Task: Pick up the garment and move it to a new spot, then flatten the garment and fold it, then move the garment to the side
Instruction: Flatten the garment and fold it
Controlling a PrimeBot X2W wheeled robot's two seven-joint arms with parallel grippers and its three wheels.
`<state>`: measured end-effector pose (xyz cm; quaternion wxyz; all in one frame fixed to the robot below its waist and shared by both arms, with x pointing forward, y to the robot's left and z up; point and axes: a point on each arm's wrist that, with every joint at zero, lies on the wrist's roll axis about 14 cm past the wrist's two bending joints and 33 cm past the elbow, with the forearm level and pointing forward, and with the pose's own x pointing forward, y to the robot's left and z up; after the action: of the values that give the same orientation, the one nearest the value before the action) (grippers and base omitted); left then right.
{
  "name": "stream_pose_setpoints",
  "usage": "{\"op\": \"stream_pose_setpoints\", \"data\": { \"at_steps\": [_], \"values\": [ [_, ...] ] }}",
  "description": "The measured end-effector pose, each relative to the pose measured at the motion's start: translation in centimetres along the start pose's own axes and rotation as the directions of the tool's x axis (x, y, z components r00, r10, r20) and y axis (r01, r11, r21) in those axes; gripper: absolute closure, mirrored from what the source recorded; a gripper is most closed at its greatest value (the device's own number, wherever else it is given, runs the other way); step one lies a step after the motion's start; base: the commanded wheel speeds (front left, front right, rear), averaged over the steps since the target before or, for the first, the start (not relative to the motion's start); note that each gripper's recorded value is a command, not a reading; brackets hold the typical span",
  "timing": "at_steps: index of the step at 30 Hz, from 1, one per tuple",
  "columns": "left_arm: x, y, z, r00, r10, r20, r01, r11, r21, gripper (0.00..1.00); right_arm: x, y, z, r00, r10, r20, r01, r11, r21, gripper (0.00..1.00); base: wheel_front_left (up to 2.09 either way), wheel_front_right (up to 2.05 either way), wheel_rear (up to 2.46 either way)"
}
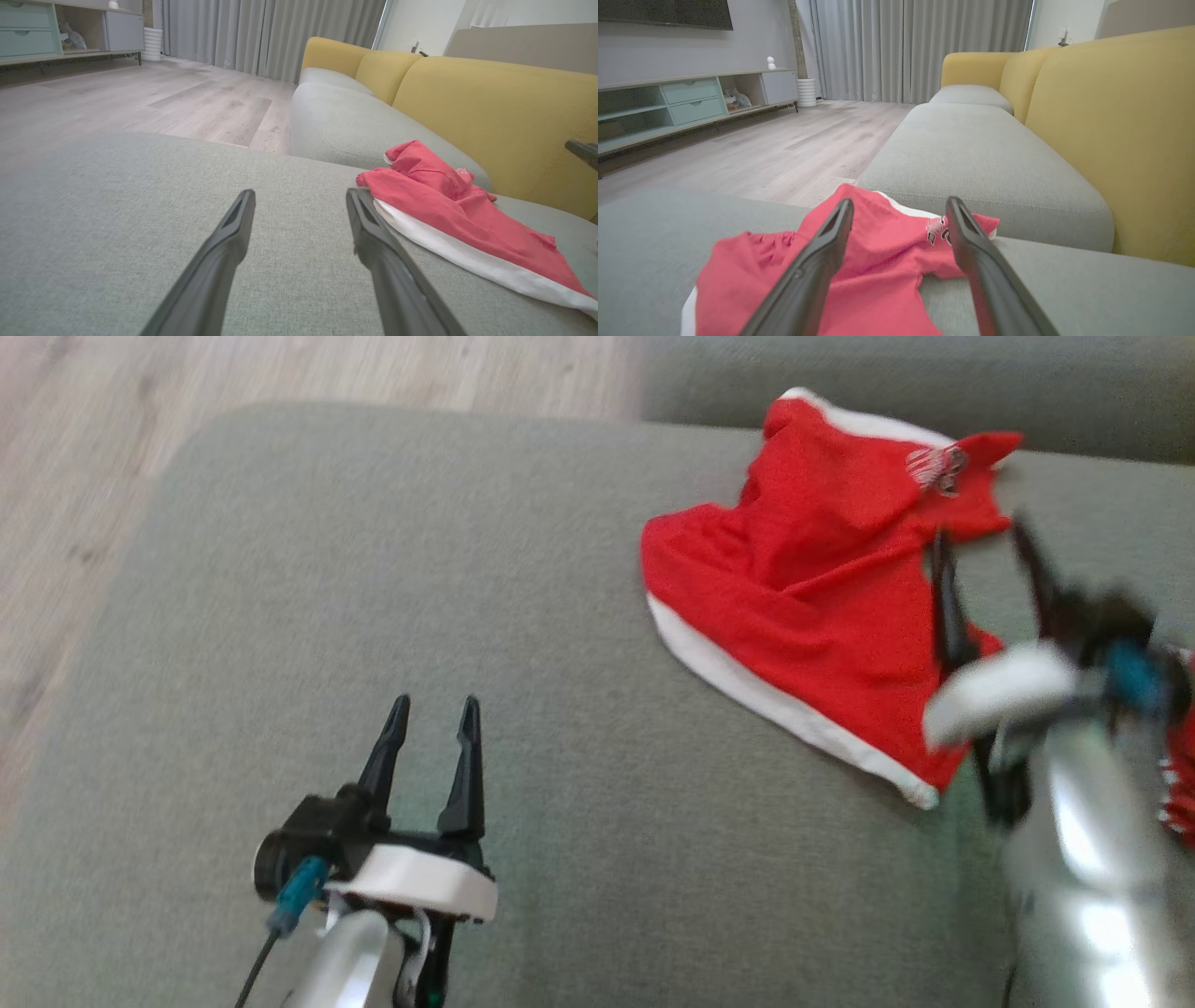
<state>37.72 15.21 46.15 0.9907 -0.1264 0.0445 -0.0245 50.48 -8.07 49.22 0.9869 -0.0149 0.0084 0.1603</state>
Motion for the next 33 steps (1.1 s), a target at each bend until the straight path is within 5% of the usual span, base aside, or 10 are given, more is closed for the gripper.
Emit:
{"op": "stream_pose_setpoints", "data": {
  "at_steps": [12, 24, 33],
  "values": [
    [-1.1, -2.2, -0.4, 0.998, -0.066, -0.001, 0.066, 0.998, 0.003, 0.00, -12.8, -1.5, -5.0, 0.985, -0.143, -0.095, 0.158, 0.972, 0.173, 0.00, 0.00, 0.00, 0.00],
    [-1.1, -2.5, -0.4, 0.997, -0.079, -0.001, 0.079, 0.997, 0.006, 0.00, -13.3, -1.5, -4.1, 0.987, -0.148, -0.064, 0.157, 0.971, 0.179, 0.00, 0.00, 0.00, 0.00],
    [-1.1, -1.6, -0.8, 0.998, -0.053, -0.016, 0.053, 0.999, 0.003, 0.00, -13.0, 2.1, -8.1, 0.975, -0.027, -0.218, 0.072, 0.977, 0.198, 0.00, 0.00, 0.00, 0.00]
  ]
}}
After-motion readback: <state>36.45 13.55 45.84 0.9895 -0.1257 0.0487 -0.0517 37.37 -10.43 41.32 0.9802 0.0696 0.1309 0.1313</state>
